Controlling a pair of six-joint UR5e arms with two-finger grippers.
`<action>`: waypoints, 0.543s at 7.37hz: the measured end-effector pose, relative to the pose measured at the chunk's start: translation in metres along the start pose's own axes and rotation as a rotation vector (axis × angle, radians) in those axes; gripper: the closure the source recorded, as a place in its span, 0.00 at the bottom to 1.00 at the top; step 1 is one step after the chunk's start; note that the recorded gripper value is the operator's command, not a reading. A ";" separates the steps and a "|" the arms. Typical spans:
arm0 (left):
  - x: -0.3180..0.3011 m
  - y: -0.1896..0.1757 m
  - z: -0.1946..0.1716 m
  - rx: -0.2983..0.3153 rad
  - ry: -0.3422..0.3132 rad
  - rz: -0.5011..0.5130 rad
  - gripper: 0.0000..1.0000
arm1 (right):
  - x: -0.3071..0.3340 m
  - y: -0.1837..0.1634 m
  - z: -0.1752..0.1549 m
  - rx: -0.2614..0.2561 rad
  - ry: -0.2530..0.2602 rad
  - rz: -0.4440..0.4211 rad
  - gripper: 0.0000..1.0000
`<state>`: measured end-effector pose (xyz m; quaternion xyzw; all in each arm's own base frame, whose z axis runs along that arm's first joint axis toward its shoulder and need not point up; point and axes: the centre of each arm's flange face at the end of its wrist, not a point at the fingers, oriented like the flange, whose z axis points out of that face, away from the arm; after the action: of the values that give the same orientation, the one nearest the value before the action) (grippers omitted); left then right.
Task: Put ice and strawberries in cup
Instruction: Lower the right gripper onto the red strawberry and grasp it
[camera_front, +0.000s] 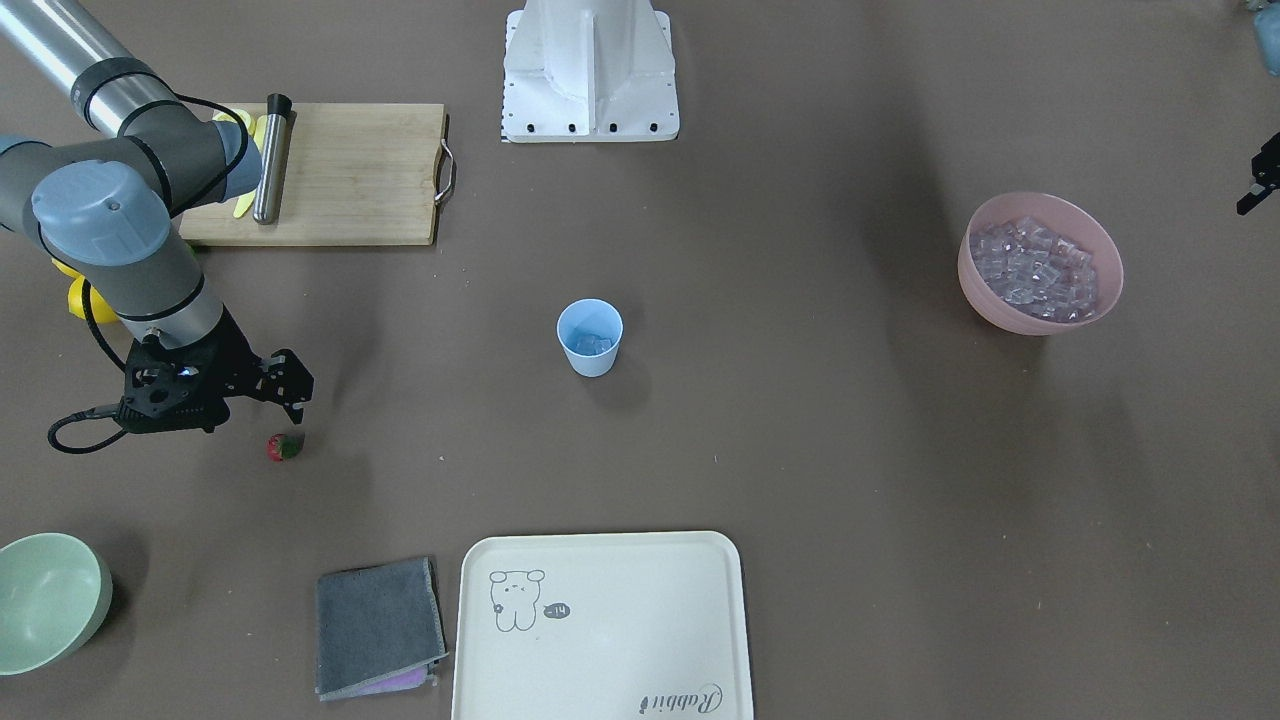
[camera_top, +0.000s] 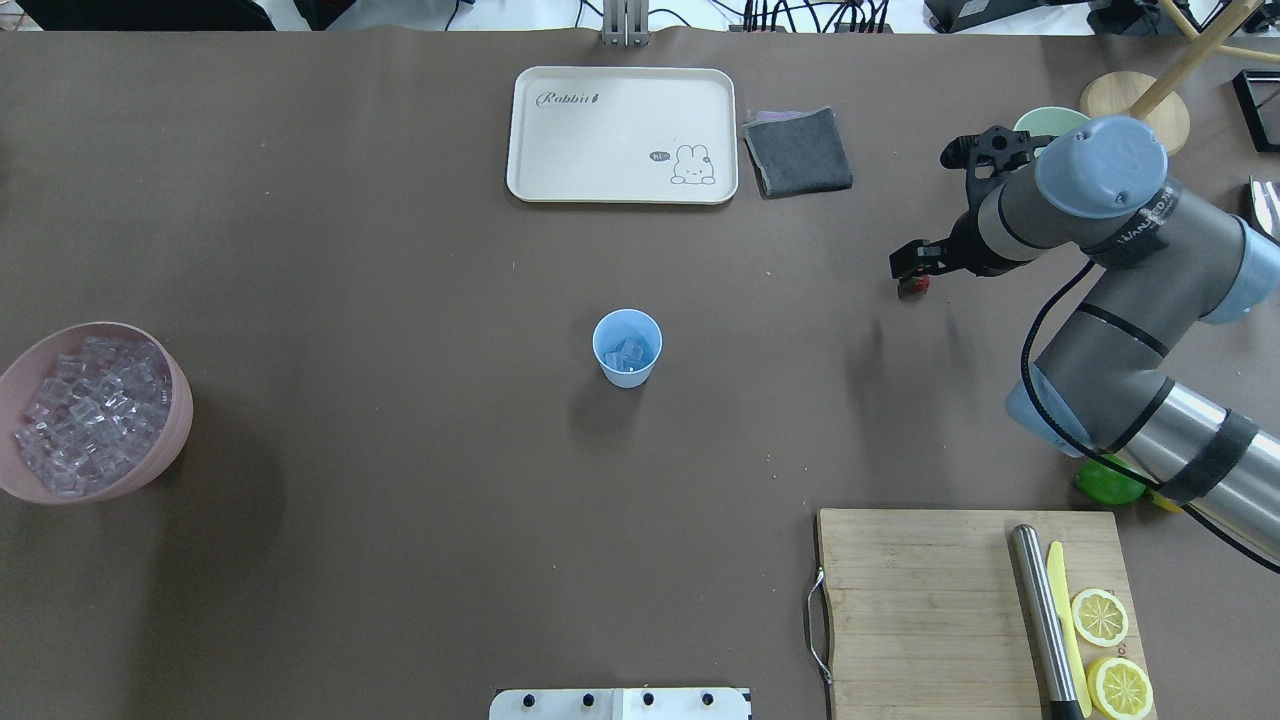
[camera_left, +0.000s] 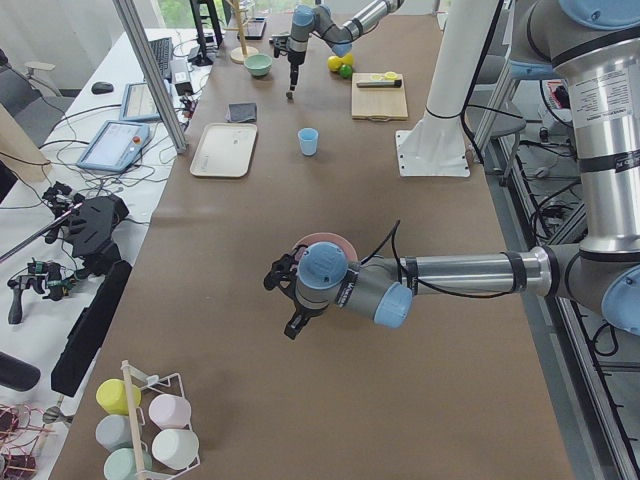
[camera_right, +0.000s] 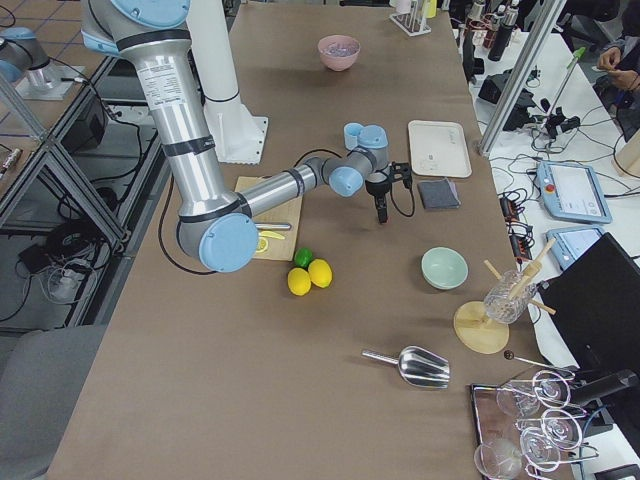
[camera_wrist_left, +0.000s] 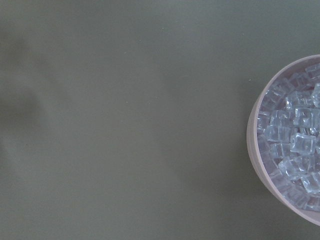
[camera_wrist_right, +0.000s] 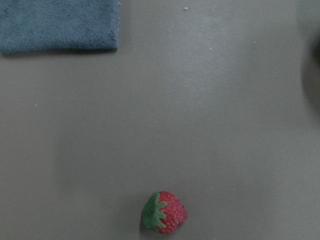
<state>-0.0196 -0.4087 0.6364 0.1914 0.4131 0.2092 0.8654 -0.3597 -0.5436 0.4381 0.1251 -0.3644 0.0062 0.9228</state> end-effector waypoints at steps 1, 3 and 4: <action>-0.001 -0.001 0.001 -0.001 0.000 0.000 0.01 | -0.001 -0.004 0.011 0.015 -0.013 0.009 0.01; -0.001 -0.001 0.002 -0.001 0.001 0.001 0.01 | 0.000 -0.006 0.028 0.028 -0.024 0.023 0.07; -0.001 -0.001 0.002 -0.001 0.001 0.001 0.01 | 0.000 -0.004 0.031 0.028 -0.024 0.026 0.10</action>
<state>-0.0185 -0.4107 0.6374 0.1911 0.4133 0.2102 0.8652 -0.3801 -0.5552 0.4594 0.1333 -0.3771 0.0216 0.9163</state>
